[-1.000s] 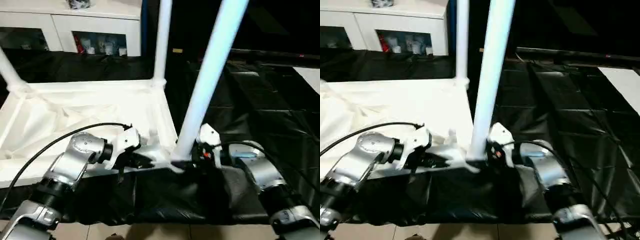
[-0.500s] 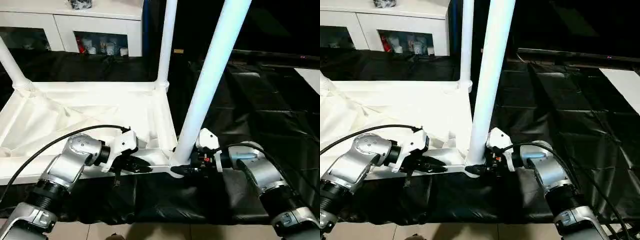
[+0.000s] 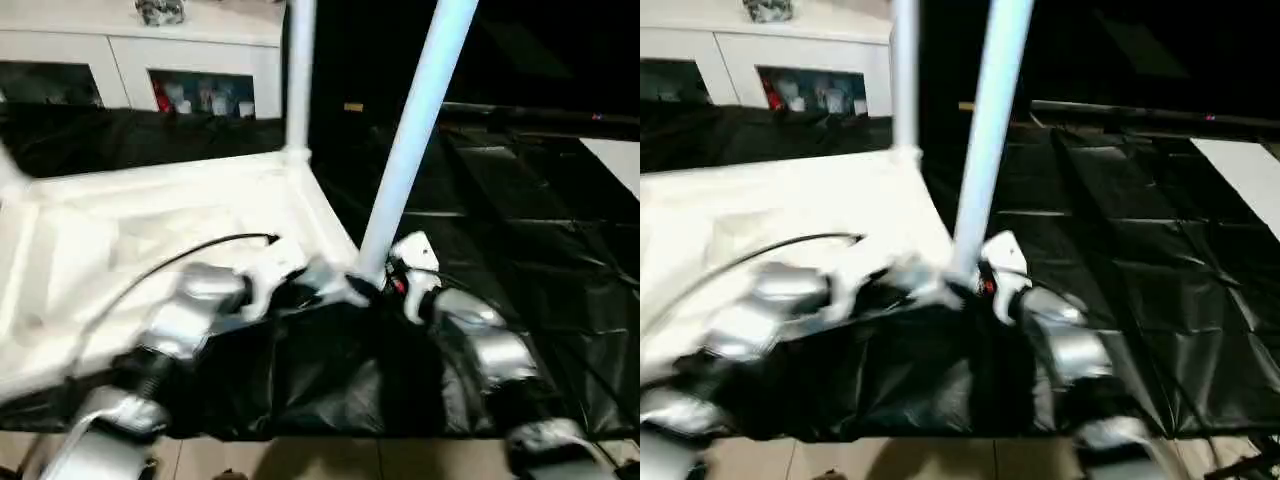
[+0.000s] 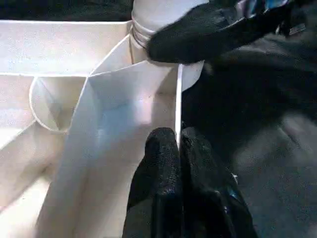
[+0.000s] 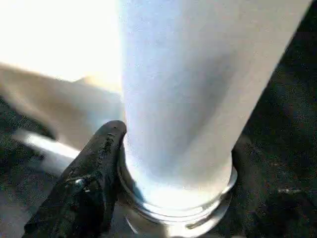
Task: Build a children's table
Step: Rotate leg to tighten
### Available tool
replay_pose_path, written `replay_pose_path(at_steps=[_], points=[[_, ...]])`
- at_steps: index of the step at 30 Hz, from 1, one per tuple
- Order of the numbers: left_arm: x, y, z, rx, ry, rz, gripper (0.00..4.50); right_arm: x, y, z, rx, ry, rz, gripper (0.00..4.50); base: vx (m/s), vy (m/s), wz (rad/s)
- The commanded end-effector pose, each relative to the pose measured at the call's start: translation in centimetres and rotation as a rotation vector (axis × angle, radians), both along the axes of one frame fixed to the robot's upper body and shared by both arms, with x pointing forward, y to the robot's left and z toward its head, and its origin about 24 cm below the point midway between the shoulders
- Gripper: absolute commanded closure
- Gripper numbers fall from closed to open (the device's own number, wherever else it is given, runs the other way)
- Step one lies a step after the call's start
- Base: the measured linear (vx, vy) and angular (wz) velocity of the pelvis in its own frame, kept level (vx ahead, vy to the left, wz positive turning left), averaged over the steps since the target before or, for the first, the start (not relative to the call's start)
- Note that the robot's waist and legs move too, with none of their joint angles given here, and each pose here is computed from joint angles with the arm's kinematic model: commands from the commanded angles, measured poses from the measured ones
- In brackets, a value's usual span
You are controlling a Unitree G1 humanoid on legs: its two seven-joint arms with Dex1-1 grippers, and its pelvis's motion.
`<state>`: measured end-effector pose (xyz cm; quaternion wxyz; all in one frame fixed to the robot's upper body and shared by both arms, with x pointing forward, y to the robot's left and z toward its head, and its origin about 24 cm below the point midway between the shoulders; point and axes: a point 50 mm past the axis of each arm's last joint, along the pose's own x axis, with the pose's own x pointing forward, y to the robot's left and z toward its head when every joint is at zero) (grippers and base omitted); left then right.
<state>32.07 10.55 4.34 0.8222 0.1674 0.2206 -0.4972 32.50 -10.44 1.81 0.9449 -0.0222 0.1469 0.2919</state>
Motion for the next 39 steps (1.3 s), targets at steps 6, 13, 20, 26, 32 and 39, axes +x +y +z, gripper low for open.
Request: replay_pose_path(at_steps=[6,13,20,26,32,39], points=[[-0.5,-4.4,0.0,-0.040,-0.018,-0.107,4.50,-0.9,4.9,-1.2,0.006,0.037,0.079,1.21,0.000,0.000,0.00],[-1.3,-2.4,0.8,-0.078,-0.036,-0.274,4.50,-1.0,2.3,-0.6,-0.020,0.005,0.177,0.72,0.009,0.000,0.00],[-2.2,0.5,1.5,-0.075,0.008,-0.393,4.50,-1.9,-1.0,0.2,-0.110,-0.007,0.468,0.72,0.033,-0.001,0.01],[-3.0,2.6,2.0,-0.072,0.074,-0.502,4.50,-4.0,-2.0,1.2,-0.092,0.045,0.783,0.72,0.000,0.000,0.00],[-3.2,3.4,2.0,-0.055,0.103,-0.535,4.50,-5.2,-2.3,1.3,-0.091,0.087,0.916,1.18,0.000,0.000,0.00],[-2.8,3.2,2.1,-0.063,0.080,-0.511,4.50,-5.7,-2.1,1.1,-0.086,0.099,0.929,1.71,0.000,0.000,0.00]])
